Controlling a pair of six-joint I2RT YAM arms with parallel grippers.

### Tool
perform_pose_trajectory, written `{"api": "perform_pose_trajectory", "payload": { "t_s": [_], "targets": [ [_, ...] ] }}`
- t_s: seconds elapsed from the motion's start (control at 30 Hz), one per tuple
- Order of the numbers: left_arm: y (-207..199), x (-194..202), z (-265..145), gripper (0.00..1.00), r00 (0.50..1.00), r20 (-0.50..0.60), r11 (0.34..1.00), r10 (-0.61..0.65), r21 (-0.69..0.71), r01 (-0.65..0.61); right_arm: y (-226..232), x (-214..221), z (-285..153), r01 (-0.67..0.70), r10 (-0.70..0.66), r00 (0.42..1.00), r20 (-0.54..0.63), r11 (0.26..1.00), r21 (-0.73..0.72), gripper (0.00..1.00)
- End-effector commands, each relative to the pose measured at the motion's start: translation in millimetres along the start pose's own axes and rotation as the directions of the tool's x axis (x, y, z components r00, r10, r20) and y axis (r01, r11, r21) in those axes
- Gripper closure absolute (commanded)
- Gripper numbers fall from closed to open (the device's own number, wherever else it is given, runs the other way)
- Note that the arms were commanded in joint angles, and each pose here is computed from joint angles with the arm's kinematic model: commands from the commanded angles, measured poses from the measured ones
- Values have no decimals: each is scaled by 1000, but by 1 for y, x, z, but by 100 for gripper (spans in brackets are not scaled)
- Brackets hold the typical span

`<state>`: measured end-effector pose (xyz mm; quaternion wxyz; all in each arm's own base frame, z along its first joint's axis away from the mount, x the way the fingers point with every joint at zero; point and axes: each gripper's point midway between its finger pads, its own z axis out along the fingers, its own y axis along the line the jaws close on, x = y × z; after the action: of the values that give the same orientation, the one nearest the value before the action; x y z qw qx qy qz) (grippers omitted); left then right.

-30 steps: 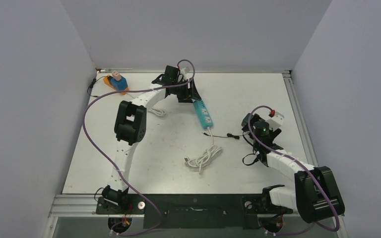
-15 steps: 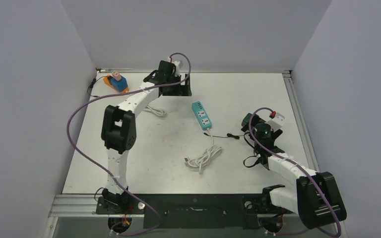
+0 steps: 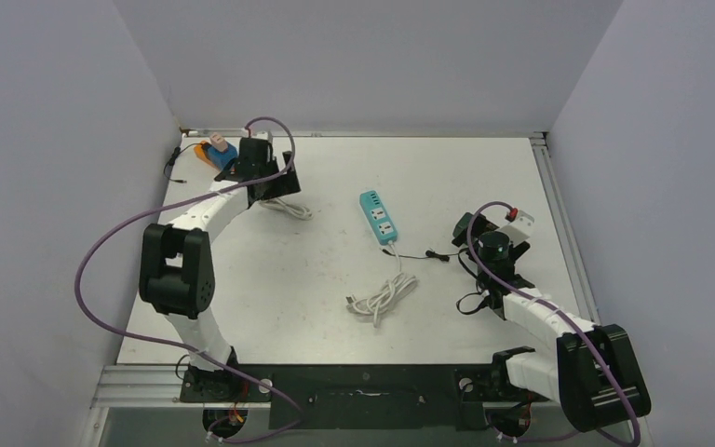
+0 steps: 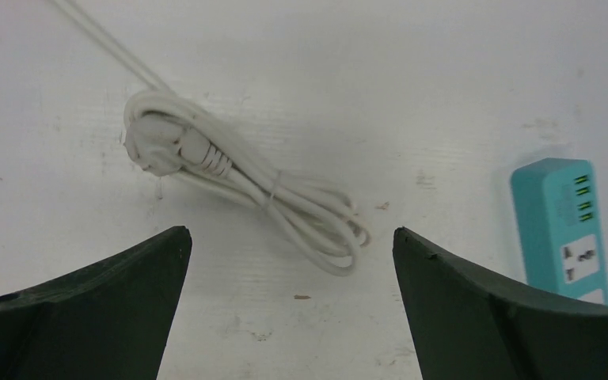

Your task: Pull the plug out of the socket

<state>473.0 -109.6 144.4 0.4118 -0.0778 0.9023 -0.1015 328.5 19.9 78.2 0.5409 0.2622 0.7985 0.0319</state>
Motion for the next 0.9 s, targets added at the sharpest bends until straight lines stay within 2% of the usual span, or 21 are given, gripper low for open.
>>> {"api": "perform_pose_trajectory", "payload": {
  "t_s": [0.0,0.23,0.37,0.63,0.87],
  "targets": [
    [7,13,24,4,995,-17,995,-95,-15,94,3,-7,3,-7,7,1000,29,1000,-14,3],
    [22,45,56,2,980,-110,985,-166,-65,160,3,-7,3,-8,9,1000,29,1000,-12,5],
    [25,50,65,22,979,-121,986,-162,-69,154,3,-7,3,-10,10,1000,30,1000,-12,5],
    [32,67,70,69,976,-166,987,-145,-93,131,4,-6,4,-10,10,1000,24,1000,-14,5],
    [29,91,52,89,968,-202,987,-147,-96,129,5,-5,3,-14,15,1000,19,1000,-22,5]
  ]
}}
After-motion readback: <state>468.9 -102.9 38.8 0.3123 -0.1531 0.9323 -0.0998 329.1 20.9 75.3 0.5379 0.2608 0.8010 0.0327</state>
